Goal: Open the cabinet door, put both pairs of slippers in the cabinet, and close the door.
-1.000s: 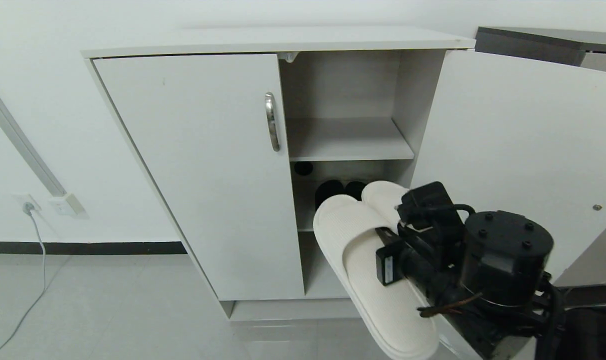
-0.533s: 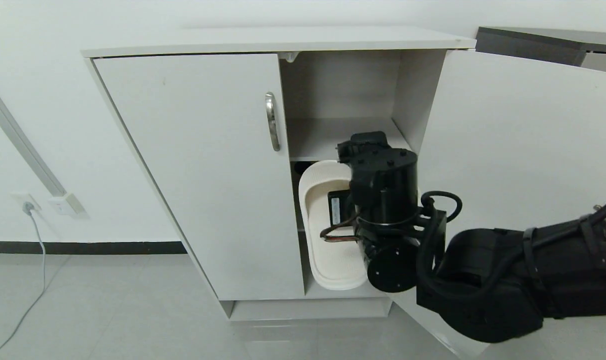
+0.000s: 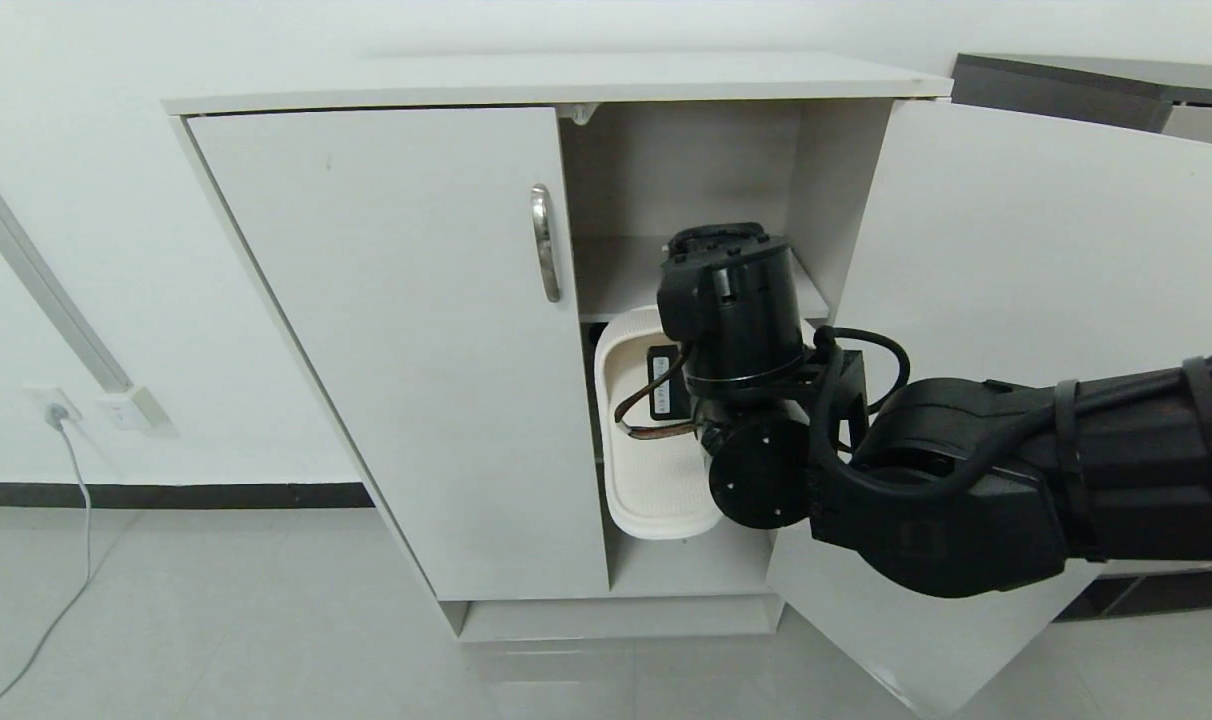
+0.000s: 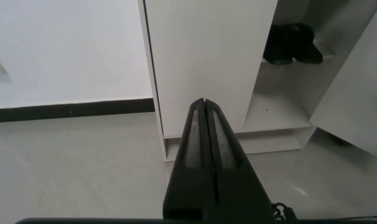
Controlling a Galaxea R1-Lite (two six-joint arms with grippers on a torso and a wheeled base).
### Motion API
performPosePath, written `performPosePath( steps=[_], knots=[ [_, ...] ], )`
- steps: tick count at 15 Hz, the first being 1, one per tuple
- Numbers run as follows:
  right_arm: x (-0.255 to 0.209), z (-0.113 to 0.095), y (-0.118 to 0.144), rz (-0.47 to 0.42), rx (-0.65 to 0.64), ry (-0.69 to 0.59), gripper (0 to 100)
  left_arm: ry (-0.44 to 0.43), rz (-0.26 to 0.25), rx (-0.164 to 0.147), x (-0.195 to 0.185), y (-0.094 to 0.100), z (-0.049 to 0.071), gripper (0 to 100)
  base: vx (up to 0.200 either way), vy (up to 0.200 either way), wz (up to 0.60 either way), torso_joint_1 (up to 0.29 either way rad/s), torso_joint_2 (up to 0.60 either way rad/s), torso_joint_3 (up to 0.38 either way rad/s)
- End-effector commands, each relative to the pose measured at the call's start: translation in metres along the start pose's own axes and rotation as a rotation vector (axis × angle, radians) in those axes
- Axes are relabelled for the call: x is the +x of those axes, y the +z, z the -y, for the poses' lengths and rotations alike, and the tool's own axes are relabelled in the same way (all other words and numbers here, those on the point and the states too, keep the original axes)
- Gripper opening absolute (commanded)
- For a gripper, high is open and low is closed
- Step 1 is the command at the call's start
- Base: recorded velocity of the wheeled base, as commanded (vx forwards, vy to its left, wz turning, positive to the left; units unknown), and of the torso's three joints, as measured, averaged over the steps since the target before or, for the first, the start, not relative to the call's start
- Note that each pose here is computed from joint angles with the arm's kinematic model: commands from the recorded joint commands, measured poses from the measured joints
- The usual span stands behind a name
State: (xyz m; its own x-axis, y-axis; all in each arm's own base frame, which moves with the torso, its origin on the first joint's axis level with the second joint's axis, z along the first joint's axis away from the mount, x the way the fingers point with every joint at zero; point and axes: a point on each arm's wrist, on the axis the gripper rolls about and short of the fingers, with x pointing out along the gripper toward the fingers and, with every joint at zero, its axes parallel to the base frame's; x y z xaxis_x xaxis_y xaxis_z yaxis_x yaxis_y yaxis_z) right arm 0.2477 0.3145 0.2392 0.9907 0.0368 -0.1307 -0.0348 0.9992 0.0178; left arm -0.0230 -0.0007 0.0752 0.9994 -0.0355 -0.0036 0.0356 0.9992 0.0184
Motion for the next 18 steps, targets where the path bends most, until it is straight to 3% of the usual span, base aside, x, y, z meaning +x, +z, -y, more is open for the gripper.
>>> performPosePath(
  steps=[1,5,18],
  knots=[
    [-0.0025,0.002,0.0046,0.007,0.007,0.004,0,0.0,-0.003,0.0,0.0002,-0.0004,0.0,0,0.0,0.0,0.0,0.0,0.0,0.0],
    [-0.0001,0.0024,0.0027,0.003,-0.003,0.0,0,0.0,-0.001,0.0,0.0,0.0001,0.0,0,0.0,0.0,0.0,0.0,0.0,0.0],
    [0.0015,0.003,0.0037,0.008,0.002,-0.002,0,0.0,-0.003,0.001,0.0002,-0.0004,0.0,0,0.2,0.0,0.0,0.002,0.0,0.002]
  ],
)
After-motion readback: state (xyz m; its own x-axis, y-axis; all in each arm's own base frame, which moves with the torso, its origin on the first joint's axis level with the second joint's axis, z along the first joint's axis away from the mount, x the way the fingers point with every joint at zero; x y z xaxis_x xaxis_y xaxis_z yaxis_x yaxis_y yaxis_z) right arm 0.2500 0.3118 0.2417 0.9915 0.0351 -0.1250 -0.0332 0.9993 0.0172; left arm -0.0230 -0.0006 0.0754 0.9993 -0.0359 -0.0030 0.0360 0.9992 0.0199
